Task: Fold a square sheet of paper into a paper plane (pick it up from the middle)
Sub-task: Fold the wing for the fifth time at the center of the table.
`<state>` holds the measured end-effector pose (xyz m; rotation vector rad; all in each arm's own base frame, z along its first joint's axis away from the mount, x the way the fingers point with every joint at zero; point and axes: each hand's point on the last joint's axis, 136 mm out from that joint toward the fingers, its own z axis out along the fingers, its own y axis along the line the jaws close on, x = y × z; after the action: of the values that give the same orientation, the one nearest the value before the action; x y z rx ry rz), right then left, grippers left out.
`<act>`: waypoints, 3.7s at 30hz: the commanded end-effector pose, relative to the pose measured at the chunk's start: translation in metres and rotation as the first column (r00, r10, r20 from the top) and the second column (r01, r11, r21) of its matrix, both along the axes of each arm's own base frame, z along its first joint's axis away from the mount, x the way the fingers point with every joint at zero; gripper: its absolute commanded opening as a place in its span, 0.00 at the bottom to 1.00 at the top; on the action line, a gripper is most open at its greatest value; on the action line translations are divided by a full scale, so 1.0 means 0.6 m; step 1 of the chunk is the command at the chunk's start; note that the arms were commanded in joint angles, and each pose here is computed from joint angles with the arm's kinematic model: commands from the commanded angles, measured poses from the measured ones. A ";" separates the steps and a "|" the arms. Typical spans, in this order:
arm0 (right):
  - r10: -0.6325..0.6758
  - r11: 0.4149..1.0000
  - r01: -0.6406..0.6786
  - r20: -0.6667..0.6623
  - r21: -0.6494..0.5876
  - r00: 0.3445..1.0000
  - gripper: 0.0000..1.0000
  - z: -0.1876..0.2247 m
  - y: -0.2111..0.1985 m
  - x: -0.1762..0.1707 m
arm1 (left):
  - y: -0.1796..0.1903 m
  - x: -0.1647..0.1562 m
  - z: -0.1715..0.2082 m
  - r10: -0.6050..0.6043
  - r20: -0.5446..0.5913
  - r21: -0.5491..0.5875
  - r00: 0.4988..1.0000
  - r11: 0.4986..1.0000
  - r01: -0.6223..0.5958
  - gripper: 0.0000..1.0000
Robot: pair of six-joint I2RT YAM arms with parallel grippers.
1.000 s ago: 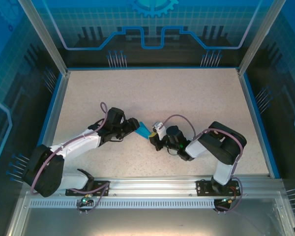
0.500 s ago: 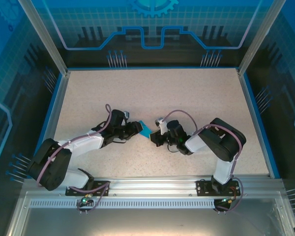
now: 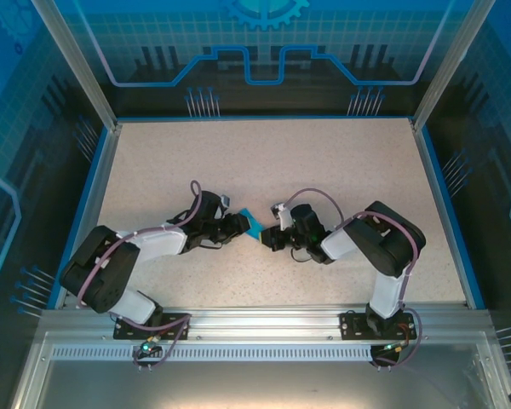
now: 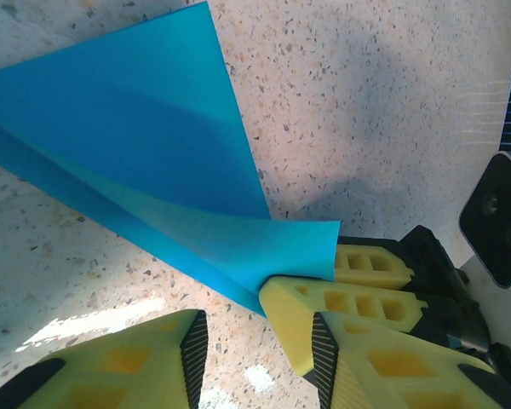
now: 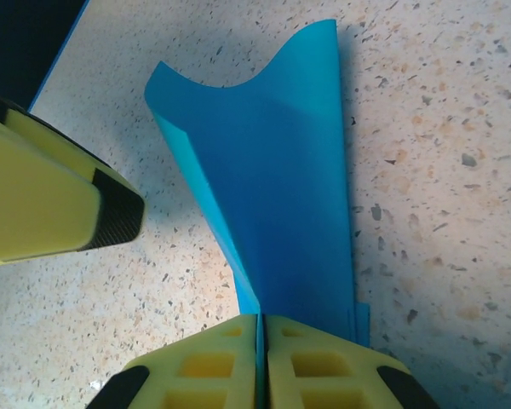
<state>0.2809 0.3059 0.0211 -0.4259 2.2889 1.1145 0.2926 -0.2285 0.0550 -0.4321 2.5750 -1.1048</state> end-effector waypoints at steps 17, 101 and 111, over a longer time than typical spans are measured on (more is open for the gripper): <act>0.018 0.999 -0.014 -0.103 0.044 0.995 0.21 -0.006 -0.005 0.001 | -0.031 0.031 0.008 -0.037 0.019 -0.024 0.999 0.999 0.037 0.30; 0.139 0.987 -0.126 -0.138 0.098 0.981 0.24 0.047 0.015 0.024 | -0.007 0.012 0.009 -0.002 0.007 0.012 1.000 1.000 0.002 0.34; 0.154 0.984 -0.140 -0.124 0.109 0.980 0.26 0.054 0.022 0.020 | 0.019 0.005 0.001 0.048 0.009 0.073 0.999 0.996 -0.048 0.31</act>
<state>0.2920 0.3170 0.0496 -0.4773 2.3467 1.3553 0.3003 -0.2254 0.0588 -0.4534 2.5675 -1.0497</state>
